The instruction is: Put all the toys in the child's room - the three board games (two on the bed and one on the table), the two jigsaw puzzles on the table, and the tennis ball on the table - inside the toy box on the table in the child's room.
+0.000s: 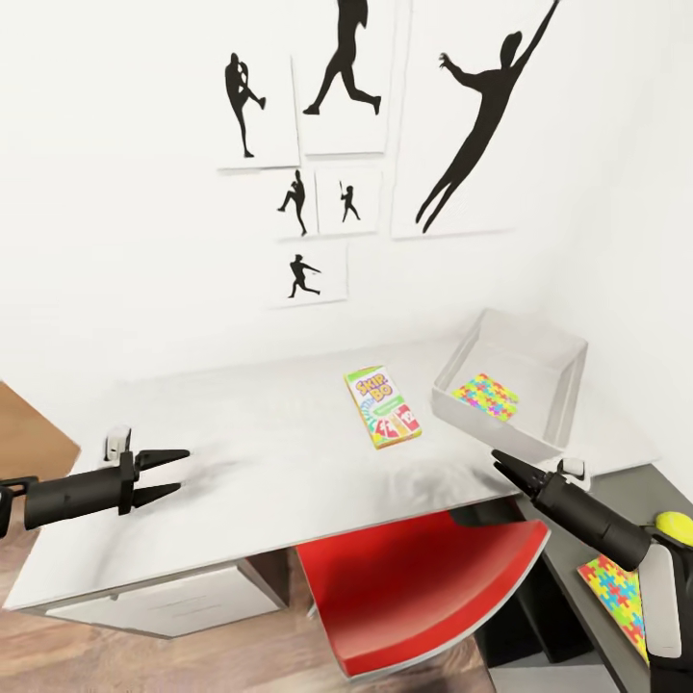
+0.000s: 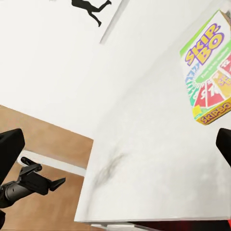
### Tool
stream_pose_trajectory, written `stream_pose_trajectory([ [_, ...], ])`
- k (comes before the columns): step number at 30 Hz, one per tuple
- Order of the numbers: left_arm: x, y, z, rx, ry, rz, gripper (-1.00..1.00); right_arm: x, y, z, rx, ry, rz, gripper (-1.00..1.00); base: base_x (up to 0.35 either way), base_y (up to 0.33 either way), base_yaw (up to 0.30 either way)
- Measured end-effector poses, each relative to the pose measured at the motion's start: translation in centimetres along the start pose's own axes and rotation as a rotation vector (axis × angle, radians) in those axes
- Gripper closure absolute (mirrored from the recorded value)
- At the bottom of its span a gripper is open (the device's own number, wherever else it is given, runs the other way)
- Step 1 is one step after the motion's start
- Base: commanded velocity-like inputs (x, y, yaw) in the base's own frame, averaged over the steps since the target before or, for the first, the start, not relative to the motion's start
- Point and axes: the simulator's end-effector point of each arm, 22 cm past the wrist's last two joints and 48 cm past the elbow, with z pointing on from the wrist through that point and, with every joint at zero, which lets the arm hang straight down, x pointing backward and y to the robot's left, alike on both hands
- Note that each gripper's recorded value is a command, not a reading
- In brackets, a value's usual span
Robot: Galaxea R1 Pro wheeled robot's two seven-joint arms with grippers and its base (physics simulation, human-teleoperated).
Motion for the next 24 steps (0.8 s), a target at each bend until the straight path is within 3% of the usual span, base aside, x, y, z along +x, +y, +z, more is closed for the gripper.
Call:
stream_pose_trajectory([
  [15,-0.1,-1.0,-0.5,0.010,-0.010,0.017,-1.00,-0.5,1.0,-0.2,-0.014,-0.010,-0.014,-1.00,0.008,0.000,0.134],
  [24,-0.2,-1.7,-0.9,0.017,-0.016,0.031,-1.00,-0.9,1.7,-0.4,-0.023,-0.022,-0.033,-1.00,0.198,0.000,0.012],
])
